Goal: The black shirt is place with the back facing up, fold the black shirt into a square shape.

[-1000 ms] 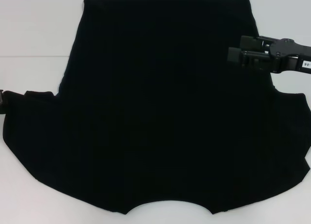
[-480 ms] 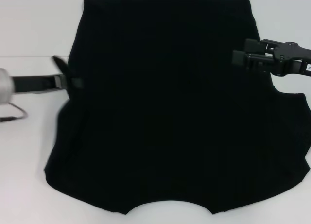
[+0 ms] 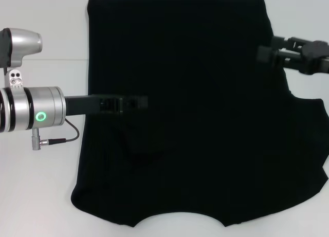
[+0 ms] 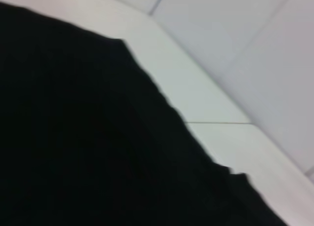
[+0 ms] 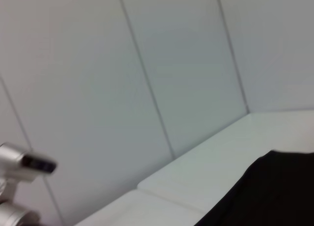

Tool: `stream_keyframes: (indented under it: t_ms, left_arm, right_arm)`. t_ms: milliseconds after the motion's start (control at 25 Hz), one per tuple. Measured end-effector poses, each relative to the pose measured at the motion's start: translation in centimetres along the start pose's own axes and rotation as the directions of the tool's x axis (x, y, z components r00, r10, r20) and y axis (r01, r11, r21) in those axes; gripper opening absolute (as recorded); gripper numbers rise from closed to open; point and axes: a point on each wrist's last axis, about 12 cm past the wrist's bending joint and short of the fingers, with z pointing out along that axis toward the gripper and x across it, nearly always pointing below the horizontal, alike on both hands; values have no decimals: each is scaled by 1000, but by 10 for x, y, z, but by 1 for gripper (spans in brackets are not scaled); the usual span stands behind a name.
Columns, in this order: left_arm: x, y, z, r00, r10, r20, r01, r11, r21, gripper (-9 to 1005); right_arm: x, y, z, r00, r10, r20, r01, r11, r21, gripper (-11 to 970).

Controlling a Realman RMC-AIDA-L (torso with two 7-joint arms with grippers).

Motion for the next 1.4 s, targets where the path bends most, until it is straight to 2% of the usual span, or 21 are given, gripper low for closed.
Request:
stream_keyframes:
  t_ms: [80, 160, 280, 400, 440, 480, 520, 600, 680, 720, 760, 800, 880, 1040, 1160, 1400]
  left_arm:
    - [1, -4, -2, 1000, 28, 5, -28, 999, 47, 187]
    - [2, -5, -8, 999, 48, 15, -49, 996, 79, 373]
    - [2, -4, -18, 997, 61, 45, -65, 993, 103, 440]
    - [4, -7, -29, 990, 99, 100, -115, 978, 172, 507]
    - [5, -10, -33, 984, 121, 134, -147, 968, 203, 529]
    - [5, -12, -36, 976, 139, 169, -175, 958, 227, 551]
    - [6, -13, -38, 969, 151, 197, -197, 950, 241, 573]
    - [10, -17, -40, 945, 188, 269, -260, 929, 263, 618]
    - [14, -20, -38, 915, 246, 320, -335, 905, 262, 709]
    - [14, -20, -38, 915, 246, 320, -335, 905, 262, 755]
    - [16, -22, -35, 899, 284, 334, -377, 890, 258, 800]
    - [22, -26, -27, 868, 366, 336, -459, 850, 259, 846]
    - [25, -28, -23, 851, 405, 334, -495, 830, 257, 875]
    - [29, -31, -14, 817, 476, 324, -559, 791, 247, 934]
    - [32, -30, -11, 801, 512, 309, -587, 774, 238, 934]
    - [37, -29, -7, 805, 523, 279, -586, 775, 237, 934]
  right_arm:
    - [-4, -4, -5, 1000, 7, 21, -7, 1000, 19, 833]
    - [-8, -8, -11, 999, 19, 40, -21, 999, 43, 833]
    - [-14, -16, -19, 997, 60, 50, -64, 994, 89, 832]
    - [-19, -27, -30, 989, 142, 35, -146, 978, 152, 832]
    - [-21, -32, -35, 982, 189, 21, -189, 964, 185, 832]
    - [-25, -40, -43, 961, 276, -20, -264, 935, 236, 833]
    - [-25, -40, -43, 961, 276, -20, -264, 935, 236, 833]
    - [-27, -47, -51, 922, 383, -65, -348, 889, 299, 833]
    - [-25, -50, -57, 886, 453, -98, -397, 850, 347, 833]
    - [-23, -51, -61, 865, 488, -118, -417, 829, 373, 834]
    - [-19, -51, -65, 842, 521, -138, -435, 808, 397, 834]
    - [-15, -51, -69, 819, 551, -159, -448, 788, 423, 834]
    - [-6, -50, -79, 768, 612, -189, -475, 742, 474, 833]
    - [11, -49, -95, 701, 684, -199, -507, 676, 535, 830]
    - [20, -49, -103, 674, 713, -194, -523, 646, 556, 828]
    - [36, -51, -101, 632, 747, -205, -532, 611, 586, 825]
